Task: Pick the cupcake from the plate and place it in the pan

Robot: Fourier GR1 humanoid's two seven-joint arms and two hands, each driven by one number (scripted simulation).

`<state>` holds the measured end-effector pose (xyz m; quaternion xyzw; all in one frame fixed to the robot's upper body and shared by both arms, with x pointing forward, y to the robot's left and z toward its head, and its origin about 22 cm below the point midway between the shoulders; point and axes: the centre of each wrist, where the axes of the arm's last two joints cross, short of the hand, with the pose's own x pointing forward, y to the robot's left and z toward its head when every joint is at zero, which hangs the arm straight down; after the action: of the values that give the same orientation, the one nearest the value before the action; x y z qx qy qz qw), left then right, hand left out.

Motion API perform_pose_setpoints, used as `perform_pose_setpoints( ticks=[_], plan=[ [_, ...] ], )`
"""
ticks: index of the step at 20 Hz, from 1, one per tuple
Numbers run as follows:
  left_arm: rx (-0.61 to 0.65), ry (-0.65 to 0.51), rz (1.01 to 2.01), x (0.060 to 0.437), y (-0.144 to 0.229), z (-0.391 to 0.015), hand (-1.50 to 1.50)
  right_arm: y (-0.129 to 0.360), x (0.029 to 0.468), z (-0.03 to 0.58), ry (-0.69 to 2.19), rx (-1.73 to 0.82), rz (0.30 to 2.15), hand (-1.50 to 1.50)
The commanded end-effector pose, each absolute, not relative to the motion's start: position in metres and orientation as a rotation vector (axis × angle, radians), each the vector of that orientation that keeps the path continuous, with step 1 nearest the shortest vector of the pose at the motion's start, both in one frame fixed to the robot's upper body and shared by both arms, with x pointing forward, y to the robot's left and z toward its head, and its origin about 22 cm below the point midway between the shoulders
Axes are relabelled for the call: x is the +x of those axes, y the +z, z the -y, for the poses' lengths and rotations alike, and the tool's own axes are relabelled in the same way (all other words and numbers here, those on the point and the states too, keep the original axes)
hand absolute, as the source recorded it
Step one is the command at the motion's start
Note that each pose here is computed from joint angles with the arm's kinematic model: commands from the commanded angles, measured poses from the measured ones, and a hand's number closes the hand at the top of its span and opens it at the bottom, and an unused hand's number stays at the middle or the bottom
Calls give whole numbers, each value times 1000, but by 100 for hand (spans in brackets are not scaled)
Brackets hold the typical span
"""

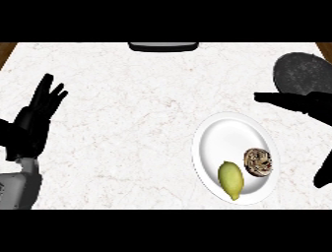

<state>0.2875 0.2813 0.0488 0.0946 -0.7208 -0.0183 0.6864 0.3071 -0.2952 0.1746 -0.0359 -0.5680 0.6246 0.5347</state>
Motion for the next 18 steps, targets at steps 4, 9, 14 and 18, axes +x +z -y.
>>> perform_pose_setpoints(
  ticks=[4, 9, 14, 18],
  plan=[
    [184, -46, 1602, 310, 41, -281, 0, 161, 315, 294, 1506, -167, 1265, -150],
    [205, -42, 1616, 298, 46, -281, 0, 131, 321, 293, 1550, -110, 1196, -150],
    [214, -42, 1621, 296, 50, -282, 0, 124, 314, 281, 1599, -76, 1183, -150],
    [208, -47, 1637, 311, 52, -265, 0, 120, 322, 283, 1644, -82, 1167, -150]
  ],
)
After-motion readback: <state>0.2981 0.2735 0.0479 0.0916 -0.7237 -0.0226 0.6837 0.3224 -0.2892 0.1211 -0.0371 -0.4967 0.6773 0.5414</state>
